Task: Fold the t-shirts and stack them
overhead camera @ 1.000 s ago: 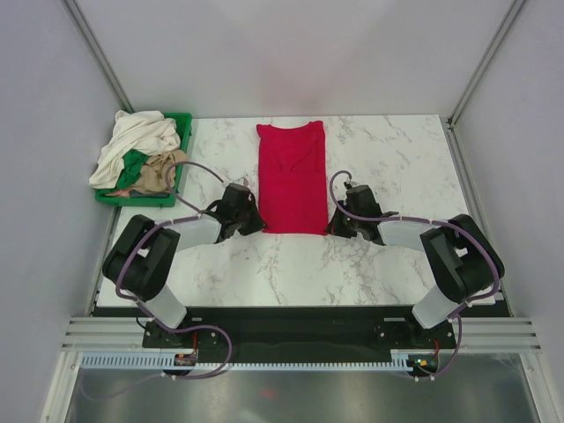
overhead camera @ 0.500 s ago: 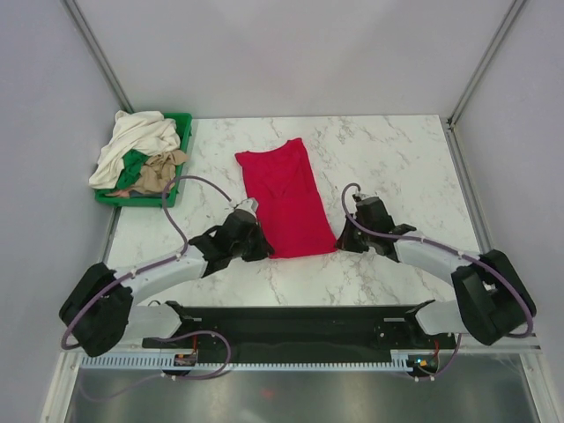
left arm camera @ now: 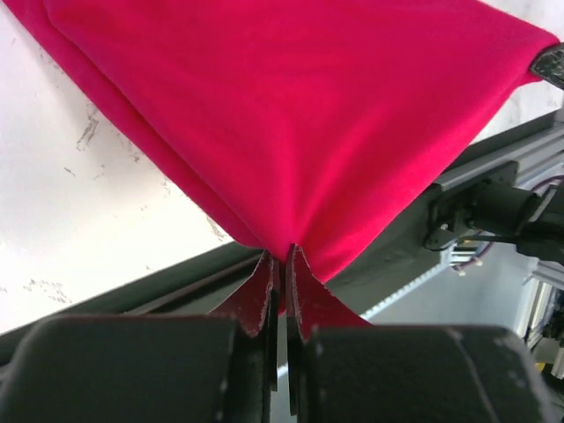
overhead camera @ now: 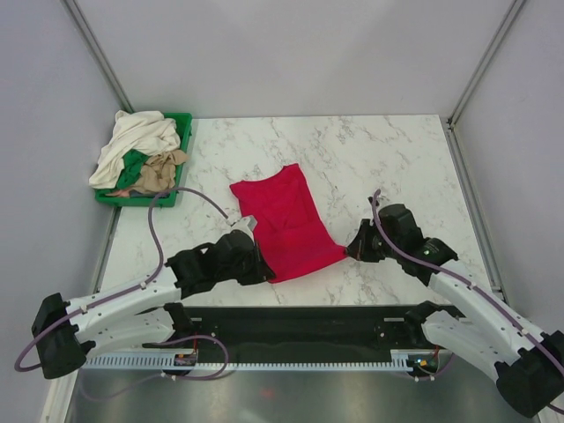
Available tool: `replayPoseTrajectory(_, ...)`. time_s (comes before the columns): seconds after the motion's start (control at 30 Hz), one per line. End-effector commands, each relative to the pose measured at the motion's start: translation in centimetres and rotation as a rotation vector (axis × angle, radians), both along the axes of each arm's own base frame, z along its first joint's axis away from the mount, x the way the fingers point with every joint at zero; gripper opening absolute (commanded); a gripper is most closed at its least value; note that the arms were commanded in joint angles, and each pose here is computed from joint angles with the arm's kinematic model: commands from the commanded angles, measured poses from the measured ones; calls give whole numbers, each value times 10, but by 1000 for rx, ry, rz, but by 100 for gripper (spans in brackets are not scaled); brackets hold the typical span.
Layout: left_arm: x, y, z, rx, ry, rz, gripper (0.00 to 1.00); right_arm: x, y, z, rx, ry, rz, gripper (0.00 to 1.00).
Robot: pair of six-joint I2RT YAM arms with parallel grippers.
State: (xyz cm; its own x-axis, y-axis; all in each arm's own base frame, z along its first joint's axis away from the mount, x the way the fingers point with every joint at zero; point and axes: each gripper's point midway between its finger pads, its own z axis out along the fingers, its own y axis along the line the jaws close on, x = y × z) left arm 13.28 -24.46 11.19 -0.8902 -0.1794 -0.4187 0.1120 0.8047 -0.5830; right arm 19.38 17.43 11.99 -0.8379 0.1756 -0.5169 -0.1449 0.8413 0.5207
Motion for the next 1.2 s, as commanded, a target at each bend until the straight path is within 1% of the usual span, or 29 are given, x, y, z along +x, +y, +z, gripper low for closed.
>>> replayPoseTrajectory(0.0,0,8,34,32,4,43,2,13,-5,36,-13,-65,-39,0)
replayPoseTrajectory(0.07,6,17,40,70,-23,68,2,27,-4,44,-46,-88,-40,0)
replayPoseTrajectory(0.1,10,16,52,61,-45,74,2,32,-3,47,-60,-97,-35,0)
replayPoseTrajectory(0.17,16,23,54,106,-66,97,2,51,-2,57,-96,-129,-52,0)
replayPoseTrajectory(0.33,32,29,68,121,-95,137,3,86,10,80,-100,-192,-66,0)
replayPoseTrajectory(0.53,56,42,74,143,-113,184,3,120,27,87,-105,-207,-71,0)
replayPoseTrajectory(0.57,64,48,75,147,-115,213,3,127,31,87,-106,-205,-70,0)
replayPoseTrajectory(0.67,82,60,75,162,-112,242,2,144,37,89,-114,-211,-73,0)
replayPoseTrajectory(0.7,86,61,75,164,-111,228,2,148,39,90,-115,-214,-71,0)
replayPoseTrajectory(0.73,96,67,76,158,-115,255,2,156,42,91,-118,-213,-73,0)
replayPoseTrajectory(0.9,123,75,83,163,-133,256,2,181,51,93,-120,-215,-82,0)
replayPoseTrajectory(0.93,130,77,80,170,-120,262,2,189,53,94,-119,-216,-85,0)
replayPoseTrajectory(1.0,141,78,88,169,-134,257,2,197,56,94,-120,-213,-87,0)
replayPoseTrajectory(1.17,172,91,84,200,-112,288,2,222,65,91,-117,-208,-93,0)
